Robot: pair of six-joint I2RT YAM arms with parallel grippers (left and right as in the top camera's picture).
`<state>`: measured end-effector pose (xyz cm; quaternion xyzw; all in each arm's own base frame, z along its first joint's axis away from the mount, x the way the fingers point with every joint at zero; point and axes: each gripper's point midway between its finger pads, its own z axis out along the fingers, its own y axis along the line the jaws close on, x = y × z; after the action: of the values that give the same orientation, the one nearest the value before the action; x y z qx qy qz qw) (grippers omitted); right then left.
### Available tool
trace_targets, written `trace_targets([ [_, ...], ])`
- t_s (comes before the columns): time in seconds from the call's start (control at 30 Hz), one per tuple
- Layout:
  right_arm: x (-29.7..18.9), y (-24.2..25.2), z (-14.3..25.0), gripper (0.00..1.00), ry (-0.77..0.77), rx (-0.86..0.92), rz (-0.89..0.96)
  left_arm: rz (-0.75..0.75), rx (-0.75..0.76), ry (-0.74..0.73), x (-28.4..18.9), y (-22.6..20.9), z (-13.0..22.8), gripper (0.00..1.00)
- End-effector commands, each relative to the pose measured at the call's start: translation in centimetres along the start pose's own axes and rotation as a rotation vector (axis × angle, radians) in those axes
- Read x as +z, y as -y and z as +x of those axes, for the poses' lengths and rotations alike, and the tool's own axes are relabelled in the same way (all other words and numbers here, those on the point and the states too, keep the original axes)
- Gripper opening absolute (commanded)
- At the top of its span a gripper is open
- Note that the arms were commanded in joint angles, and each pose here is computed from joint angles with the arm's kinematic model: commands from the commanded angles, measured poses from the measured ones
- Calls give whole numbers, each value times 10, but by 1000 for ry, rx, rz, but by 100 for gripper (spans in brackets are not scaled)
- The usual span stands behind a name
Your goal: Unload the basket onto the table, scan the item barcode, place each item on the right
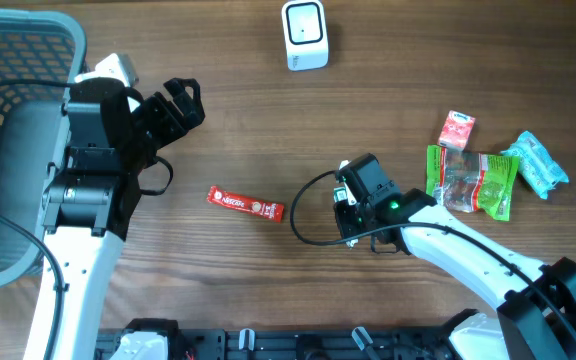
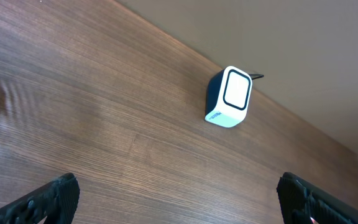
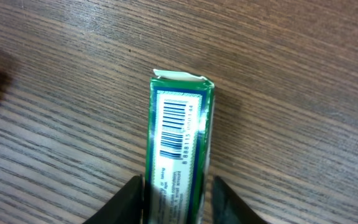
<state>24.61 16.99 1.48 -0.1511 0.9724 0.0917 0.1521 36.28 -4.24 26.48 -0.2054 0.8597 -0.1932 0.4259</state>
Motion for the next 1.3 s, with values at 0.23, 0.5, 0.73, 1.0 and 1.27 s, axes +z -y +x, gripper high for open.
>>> trace_targets([
  [0.23,-2,0,-8,58,-1,-20,-58,-6,19,5,1,-2,-2,100],
  [0.5,-80,-24,-74,100,137,-113,-164,-6,19,5,1,-2,-2,100],
  [0.73,-43,-13,-28,90,-7,-44,-142,-6,19,5,1,-2,-2,100],
  [1.0,1,-1,13,55,-110,21,-120,-6,19,5,1,-2,-2,100],
  [1.27,1,14,2,21,-94,20,-26,-6,19,5,1,-2,-2,100],
])
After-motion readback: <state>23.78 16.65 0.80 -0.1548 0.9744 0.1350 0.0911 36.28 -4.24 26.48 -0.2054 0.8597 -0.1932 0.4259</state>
